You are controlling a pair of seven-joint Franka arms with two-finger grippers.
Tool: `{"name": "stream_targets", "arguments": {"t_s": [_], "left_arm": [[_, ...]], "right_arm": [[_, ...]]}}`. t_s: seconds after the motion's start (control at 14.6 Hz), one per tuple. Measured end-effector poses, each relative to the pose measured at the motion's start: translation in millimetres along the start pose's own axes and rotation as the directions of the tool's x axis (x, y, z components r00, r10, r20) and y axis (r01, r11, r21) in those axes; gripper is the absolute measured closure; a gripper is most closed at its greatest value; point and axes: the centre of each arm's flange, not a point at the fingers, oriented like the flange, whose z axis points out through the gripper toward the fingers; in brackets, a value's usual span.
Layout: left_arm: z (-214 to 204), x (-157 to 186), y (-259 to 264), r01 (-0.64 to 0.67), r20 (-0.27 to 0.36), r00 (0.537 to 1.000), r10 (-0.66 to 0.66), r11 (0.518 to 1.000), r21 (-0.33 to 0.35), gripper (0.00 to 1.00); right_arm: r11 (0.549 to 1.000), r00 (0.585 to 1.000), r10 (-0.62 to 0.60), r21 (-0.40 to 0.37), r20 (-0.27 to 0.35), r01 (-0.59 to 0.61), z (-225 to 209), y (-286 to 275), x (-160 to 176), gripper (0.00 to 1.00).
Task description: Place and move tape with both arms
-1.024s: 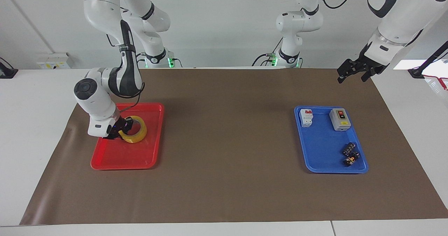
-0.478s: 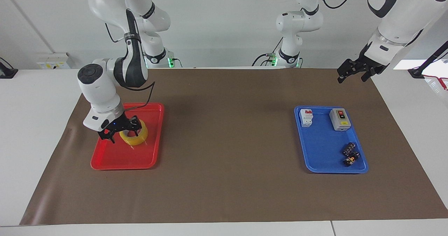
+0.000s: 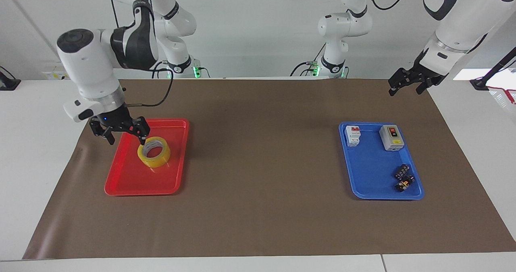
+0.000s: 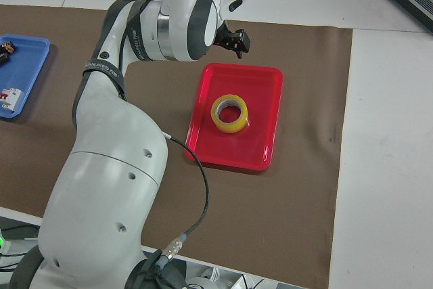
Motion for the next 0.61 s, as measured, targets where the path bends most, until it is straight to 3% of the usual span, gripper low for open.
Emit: {"name": "stream_targets", "arguments": {"t_s": [0.34, 0.61], "left_arm": [[0, 0, 0, 0.0, 0.0, 1.0, 0.0, 1.0, 0.0, 0.0], [0, 0, 0, 0.0, 0.0, 1.0, 0.0, 1.0, 0.0, 0.0]], "right_arm": [[0.995, 0.991, 0.096, -0.02, 0.098, -0.095, -90, 11, -38, 0.0], [0.993, 0.982, 0.116, -0.031, 0.148, -0.113, -86, 21, -58, 0.0]]}}
